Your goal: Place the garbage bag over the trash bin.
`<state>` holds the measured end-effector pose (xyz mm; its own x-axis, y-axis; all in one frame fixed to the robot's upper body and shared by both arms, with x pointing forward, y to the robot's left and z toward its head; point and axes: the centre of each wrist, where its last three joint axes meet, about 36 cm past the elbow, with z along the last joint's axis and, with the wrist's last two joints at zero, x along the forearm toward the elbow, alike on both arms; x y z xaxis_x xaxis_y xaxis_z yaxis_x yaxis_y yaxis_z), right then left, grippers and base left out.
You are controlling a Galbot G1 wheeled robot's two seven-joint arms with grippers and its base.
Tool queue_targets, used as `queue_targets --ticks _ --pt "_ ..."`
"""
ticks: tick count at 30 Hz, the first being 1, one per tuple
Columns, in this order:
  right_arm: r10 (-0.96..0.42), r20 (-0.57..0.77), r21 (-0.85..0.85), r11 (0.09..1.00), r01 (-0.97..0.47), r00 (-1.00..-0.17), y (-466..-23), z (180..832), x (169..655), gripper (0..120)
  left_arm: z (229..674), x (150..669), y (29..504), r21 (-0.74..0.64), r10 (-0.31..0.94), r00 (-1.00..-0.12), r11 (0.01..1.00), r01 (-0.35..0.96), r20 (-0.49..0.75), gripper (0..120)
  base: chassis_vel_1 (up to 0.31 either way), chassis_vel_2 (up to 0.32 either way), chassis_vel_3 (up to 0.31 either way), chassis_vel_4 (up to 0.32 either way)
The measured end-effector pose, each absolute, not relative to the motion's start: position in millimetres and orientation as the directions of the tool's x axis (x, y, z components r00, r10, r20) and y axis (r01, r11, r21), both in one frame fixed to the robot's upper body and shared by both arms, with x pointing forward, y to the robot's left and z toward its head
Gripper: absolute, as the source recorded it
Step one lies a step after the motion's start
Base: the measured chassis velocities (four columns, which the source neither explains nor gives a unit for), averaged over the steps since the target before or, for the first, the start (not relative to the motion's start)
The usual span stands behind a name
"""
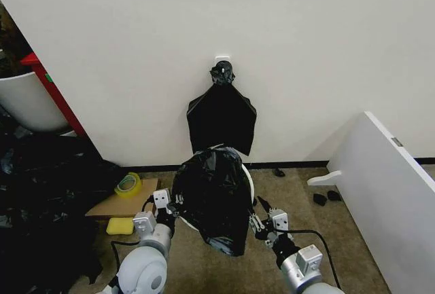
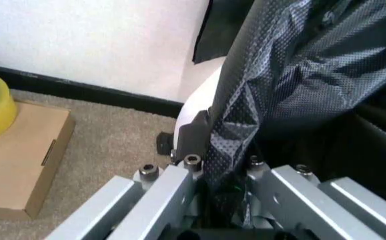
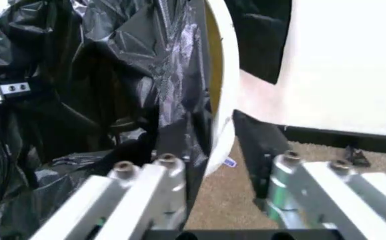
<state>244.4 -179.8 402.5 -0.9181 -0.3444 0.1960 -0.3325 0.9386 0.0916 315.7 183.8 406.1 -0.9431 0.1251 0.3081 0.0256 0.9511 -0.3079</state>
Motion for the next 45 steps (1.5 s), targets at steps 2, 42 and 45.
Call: queue_targets --ticks 2,42,45 --pt "-0.353 0.196 0.106 0.935 -0.338 -0.915 -178.4 402.3 243.8 9 404.6 316.4 184.0 -0.301 0.125 -0.943 0.953 0.029 0.307 0 0.000 0.000 0.000 0.000" --pt "-0.330 0.208 0.088 0.944 -0.318 -0.921 -233.2 354.1 295.2 0 419.3 317.1 200.6 -0.403 0.242 -0.910 0.911 0.094 0.337 0 0.000 0.000 0.000 0.000" --pt "-0.332 0.201 0.091 0.943 -0.320 -0.922 -235.4 356.3 285.0 5 416.6 322.4 199.8 -0.399 0.206 -0.910 0.916 0.050 0.359 0 0.000 0.000 0.000 0.000"
